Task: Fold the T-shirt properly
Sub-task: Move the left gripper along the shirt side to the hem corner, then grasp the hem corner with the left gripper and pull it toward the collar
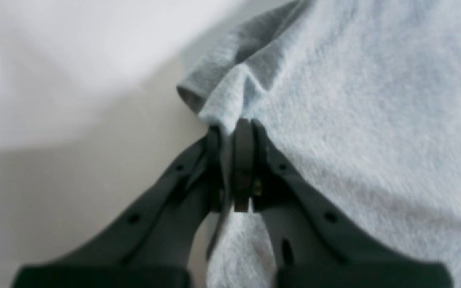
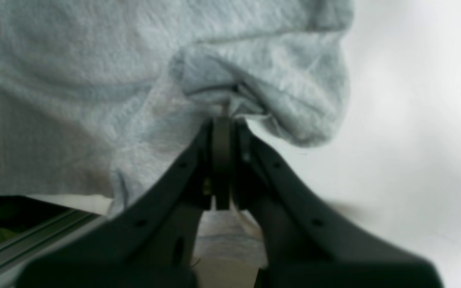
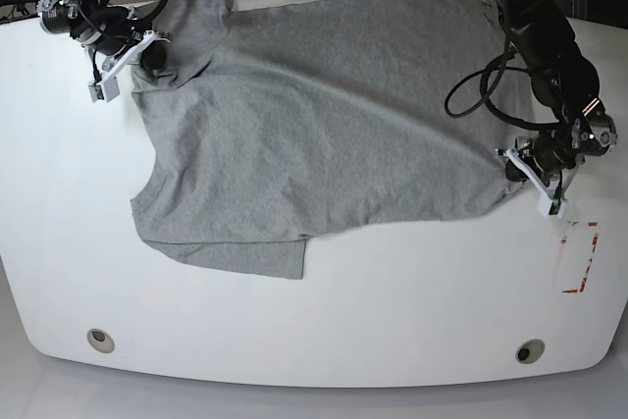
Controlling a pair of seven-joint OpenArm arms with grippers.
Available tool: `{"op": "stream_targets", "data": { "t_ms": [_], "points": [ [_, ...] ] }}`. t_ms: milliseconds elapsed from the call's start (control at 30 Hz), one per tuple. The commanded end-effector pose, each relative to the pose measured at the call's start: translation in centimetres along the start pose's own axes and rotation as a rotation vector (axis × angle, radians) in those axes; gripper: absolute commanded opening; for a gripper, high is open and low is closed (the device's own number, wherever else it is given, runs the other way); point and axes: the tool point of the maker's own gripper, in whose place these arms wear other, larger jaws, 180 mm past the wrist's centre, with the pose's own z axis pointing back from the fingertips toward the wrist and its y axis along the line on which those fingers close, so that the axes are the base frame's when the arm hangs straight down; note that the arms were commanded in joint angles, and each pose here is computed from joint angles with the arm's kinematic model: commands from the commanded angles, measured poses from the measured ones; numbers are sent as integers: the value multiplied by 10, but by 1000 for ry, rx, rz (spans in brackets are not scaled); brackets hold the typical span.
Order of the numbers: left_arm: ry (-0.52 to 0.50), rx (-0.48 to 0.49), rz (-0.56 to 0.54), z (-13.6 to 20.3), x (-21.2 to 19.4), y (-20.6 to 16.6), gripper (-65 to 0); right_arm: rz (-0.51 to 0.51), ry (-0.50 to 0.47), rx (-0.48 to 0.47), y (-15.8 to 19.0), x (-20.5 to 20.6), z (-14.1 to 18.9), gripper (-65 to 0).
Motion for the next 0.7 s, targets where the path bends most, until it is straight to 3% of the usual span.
{"op": "stream_targets", "data": {
  "t_ms": [0,167,367,433,600,667],
  "points": [
    [-90,-3,-3,3,35,4,-640,14,-29,-9,-3,9,5,-650],
    [-166,-22,12,1,65,5,-640,26,-62,-3,0,24,3,-650],
    [-177,-45,31,-4,79,6,-621,44,-108,9,4,46,1,-639],
    [-175,-45,31,-4,80,6,-560,43,-116,10,4,49,2,-585],
    [-175,-8,18,6,81,23,-293,44,-129,8,4,54,2,-344],
    [-172,-1,16,8,81,27,-239,40,-131,11,4,53,3,-276]
  ]
}}
